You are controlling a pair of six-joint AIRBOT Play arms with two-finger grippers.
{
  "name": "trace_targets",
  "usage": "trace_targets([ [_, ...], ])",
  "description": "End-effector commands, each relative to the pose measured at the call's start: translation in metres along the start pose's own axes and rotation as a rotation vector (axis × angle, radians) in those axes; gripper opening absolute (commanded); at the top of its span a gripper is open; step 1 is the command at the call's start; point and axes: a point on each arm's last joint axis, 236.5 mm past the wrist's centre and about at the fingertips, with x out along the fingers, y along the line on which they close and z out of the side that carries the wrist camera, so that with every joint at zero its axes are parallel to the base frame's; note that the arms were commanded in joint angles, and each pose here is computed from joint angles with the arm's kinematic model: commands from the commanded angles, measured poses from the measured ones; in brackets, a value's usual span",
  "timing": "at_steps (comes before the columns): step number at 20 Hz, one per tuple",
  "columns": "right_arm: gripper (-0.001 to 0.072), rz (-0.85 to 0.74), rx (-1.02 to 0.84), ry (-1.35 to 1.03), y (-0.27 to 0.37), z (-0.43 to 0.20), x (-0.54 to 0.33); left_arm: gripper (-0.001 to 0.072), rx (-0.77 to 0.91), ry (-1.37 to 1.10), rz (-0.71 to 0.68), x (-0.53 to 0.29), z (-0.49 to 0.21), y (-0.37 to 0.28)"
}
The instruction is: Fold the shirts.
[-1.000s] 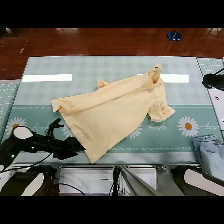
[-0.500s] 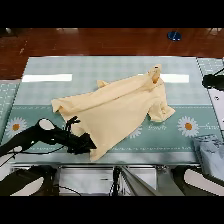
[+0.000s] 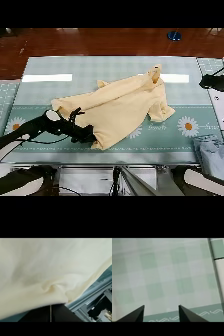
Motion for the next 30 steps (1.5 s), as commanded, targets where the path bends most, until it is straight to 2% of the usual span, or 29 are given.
trace_targets([
  [1,0.0522,0.238,0.043,0.056,0.042,-0.012,0.021,0.0027,0.066,0.021,-0.038,-0.008,-0.007,-0.017],
  [4,0.0565,0.467,0.127,0.169,0.070,-0.037,0.044,0.0026,0.104,-0.015,-0.055,-0.018,-0.006,-0.027],
  [10,0.0578,0.715,0.275,0.338,0.110,-0.073,0.085,0.0027,0.155,-0.062,-0.077,-0.031,-0.007,-0.041],
  [12,0.0578,0.763,0.307,0.375,0.126,-0.081,0.096,0.0026,0.162,-0.069,-0.081,-0.033,-0.007,-0.043],
  [15,0.0568,0.780,0.257,0.460,0.155,-0.104,0.109,0.0027,0.163,-0.071,-0.081,-0.033,-0.007,-0.044],
  [16,0.0504,0.784,0.238,0.481,0.164,-0.110,0.110,0.0027,0.166,-0.073,-0.082,-0.034,-0.006,-0.044],
  [17,0.0320,0.788,0.218,0.489,0.171,-0.112,0.109,0.0027,0.170,-0.077,-0.084,-0.035,-0.005,-0.046],
  [18,0.0091,0.800,0.212,0.488,0.178,-0.111,0.106,0.0027,0.175,-0.086,-0.088,-0.038,-0.002,-0.049],
  [19,0.0030,0.832,0.213,0.482,0.184,-0.105,0.097,0.0027,0.193,-0.102,-0.096,-0.044,0.002,-0.054],
  [22,0.0030,0.948,0.183,0.324,0.190,-0.052,0.041,0.0025,0.312,-0.275,-0.149,-0.098,0.032,-0.092],
  [25,0.0029,0.983,0.094,0.054,0.182,0.021,-0.058,0.0025,0.514,-0.605,-0.197,-0.212,0.052,-0.153],
  [27,0.0029,0.986,0.046,-0.163,0.185,0.063,-0.138,0.0025,0.628,-0.864,-0.205,-0.306,0.039,-0.192],
  [30,0.0029,0.942,-0.063,-0.550,0.196,0.109,-0.286,0.0025,0.810,-1.245,-0.163,-0.431,-0.019,-0.244],
])
